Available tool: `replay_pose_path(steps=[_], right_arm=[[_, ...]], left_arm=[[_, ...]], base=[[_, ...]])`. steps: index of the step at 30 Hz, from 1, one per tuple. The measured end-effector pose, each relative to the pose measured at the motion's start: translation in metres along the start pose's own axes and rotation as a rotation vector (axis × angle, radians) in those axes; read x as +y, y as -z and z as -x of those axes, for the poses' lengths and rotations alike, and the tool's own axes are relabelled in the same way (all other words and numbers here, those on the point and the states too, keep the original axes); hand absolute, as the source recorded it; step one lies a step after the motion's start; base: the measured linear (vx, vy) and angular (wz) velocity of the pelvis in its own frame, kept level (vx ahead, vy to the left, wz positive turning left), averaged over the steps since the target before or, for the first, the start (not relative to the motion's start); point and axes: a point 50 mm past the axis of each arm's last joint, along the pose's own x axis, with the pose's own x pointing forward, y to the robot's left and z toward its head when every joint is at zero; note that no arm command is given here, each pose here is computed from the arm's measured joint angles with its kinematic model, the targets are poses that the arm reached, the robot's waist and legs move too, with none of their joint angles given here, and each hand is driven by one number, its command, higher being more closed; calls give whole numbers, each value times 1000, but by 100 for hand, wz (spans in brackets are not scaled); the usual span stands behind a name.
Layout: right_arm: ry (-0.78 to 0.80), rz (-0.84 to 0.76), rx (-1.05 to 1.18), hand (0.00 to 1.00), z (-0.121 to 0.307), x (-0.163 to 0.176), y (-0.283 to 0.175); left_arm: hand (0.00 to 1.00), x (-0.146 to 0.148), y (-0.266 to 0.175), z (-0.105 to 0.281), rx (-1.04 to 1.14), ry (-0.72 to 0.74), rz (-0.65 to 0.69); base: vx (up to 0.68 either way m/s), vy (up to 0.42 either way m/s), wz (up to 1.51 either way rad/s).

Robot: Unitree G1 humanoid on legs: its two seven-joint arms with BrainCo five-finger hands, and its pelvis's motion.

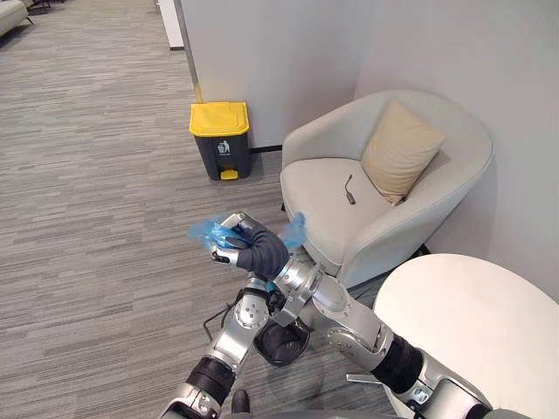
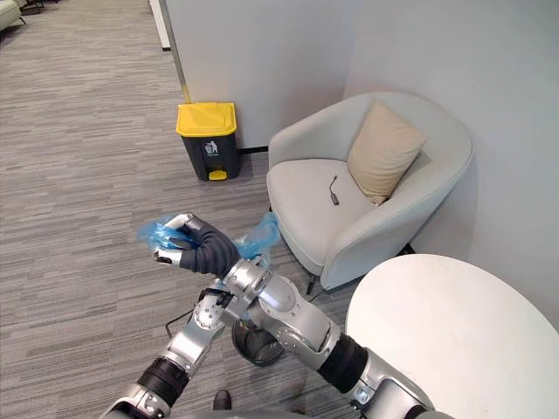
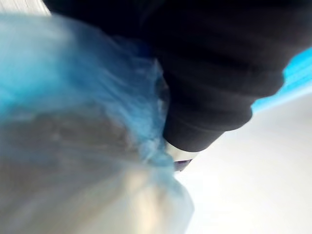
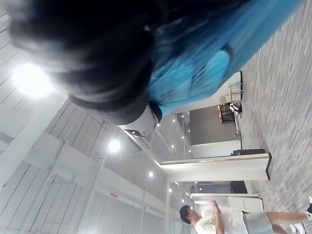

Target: Gather rubbish on tea table into small bin, then transfer packed bag to large trash can.

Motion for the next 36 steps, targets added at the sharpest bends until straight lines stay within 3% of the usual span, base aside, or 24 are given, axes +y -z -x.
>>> replay_pose_path(steps=[6,7,15,25,36], right_arm=[[24,35,8,100,10,-1,7],[51,43,8,0,14,-3,8],[128,206,43,0,30,-13,13],[264,622,155,0,71,-40,14],[312,900,206,0,89,-52,9]], left_arm=[[100,0,4,0,21,10,15],[100,3,5,0,29,1,24],[100,12,11,2,55,-41,38],[100,32,27,15,107,-125,69],[100,51,35,21,130,-202,76]], base=[[0,0,0],[0,0,0],[0,0,0],[0,0,0],[0,0,0]])
